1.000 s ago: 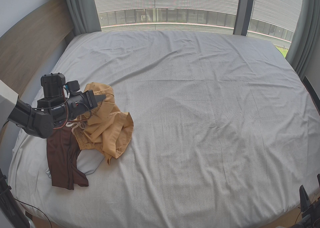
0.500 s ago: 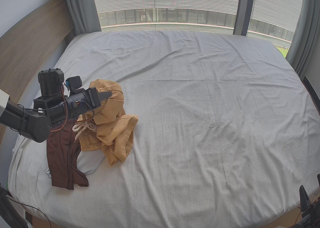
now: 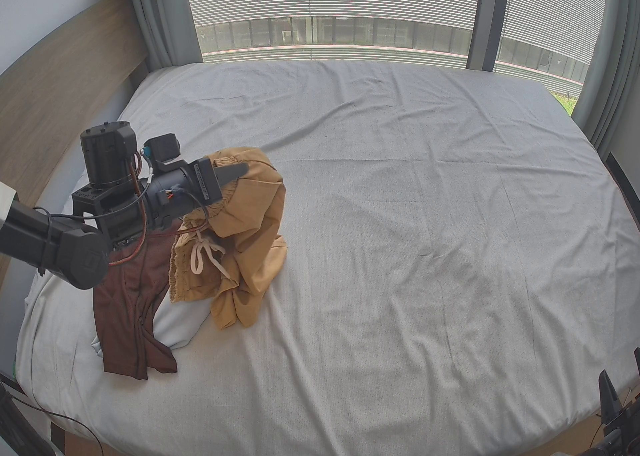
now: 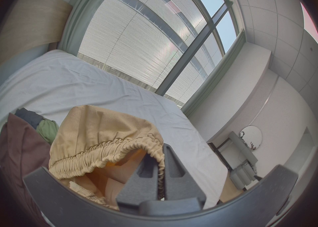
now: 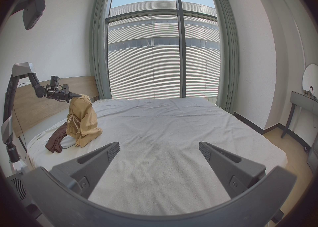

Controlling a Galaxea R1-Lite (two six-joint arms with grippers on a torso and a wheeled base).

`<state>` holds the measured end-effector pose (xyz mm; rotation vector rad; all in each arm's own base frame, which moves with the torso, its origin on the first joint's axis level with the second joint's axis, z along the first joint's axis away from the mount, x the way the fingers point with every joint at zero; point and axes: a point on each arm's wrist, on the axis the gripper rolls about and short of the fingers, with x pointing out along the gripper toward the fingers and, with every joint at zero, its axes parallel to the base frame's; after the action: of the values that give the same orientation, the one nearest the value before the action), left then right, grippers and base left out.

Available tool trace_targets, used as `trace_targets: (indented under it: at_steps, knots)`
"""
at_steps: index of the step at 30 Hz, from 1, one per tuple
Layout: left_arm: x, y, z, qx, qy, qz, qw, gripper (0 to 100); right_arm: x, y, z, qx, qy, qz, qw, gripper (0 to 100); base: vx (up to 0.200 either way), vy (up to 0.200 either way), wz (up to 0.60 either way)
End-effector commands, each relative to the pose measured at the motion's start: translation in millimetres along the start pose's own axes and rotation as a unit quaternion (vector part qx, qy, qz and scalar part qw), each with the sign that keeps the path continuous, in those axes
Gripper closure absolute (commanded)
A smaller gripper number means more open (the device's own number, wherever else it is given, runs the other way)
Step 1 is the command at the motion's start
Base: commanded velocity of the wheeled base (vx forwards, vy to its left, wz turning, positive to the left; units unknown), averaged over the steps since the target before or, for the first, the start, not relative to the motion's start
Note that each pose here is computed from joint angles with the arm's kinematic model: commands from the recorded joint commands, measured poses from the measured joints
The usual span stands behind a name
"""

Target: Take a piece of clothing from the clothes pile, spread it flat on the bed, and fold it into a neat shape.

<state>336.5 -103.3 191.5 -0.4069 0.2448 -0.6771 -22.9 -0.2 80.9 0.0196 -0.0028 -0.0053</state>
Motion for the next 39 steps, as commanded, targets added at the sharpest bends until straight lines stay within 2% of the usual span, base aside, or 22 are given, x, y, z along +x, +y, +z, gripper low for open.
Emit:
trace_targets:
  at_steps: [1, 2, 4, 6, 11, 14, 18, 22, 25, 26, 36, 39]
  knots:
    - [0, -32, 13, -0.012, -0.022, -0.043, 0.9988, 100, 0, 0, -5, 0.000, 0.001, 0.000, 1.0000, 0, 0.000, 0.000, 0.00]
    - [0, -33, 14, -0.014, -0.023, -0.044, 0.9987, 100, 0, 0, -5, 0.000, 0.001, 0.000, 1.0000, 0, 0.000, 0.000, 0.00]
    - [-1, -55, 26, -0.033, -0.042, -0.074, 0.9958, 100, 0, 0, -5, 0.000, 0.001, 0.000, 1.0000, 0, 0.000, 0.000, 0.00]
    - [0, -67, 31, -0.032, -0.049, -0.088, 0.9944, 100, 0, 0, -5, 0.000, 0.001, 0.000, 1.0000, 0, 0.000, 0.000, 0.00]
    - [4, -81, 33, -0.029, -0.055, -0.103, 0.9928, 100, 0, 0, -5, 0.000, 0.001, 0.000, 1.0000, 0, 0.000, 0.000, 0.00]
    - [7, -97, 37, -0.026, -0.064, -0.123, 0.9900, 100, 0, 0, -5, 0.000, 0.001, 0.000, 1.0000, 0, 0.000, 0.000, 0.00]
    - [9, -104, 48, -0.025, -0.080, -0.137, 0.9871, 100, 0, 0, -5, 0.000, 0.001, 0.000, 1.0000, 0, 0.000, 0.000, 0.00]
    - [9, -119, 64, -0.061, -0.098, -0.167, 0.9792, 100, 0, 0, -5, 0.000, 0.001, 0.000, 1.0000, 0, 0.000, 0.000, 0.00]
    - [9, -119, 64, -0.062, -0.098, -0.167, 0.9790, 100, 0, 0, -5, 0.000, 0.001, 0.000, 1.0000, 0, 0.000, 0.000, 0.00]
    - [8, -126, 69, -0.071, -0.103, -0.182, 0.9753, 100, 0, 0, -5, 0.000, 0.001, 0.000, 1.0000, 0, 0.000, 0.000, 0.00]
    - [0, -154, 81, -0.065, -0.116, -0.226, 0.9650, 100, 0, 0, -5, 0.000, 0.001, 0.000, 1.0000, 0, 0.000, 0.000, 0.00]
    - [-3, -164, 87, -0.080, -0.117, -0.240, 0.9604, 100, 0, 0, -5, 0.000, 0.001, 0.000, 1.0000, 0, 0.000, 0.000, 0.00]
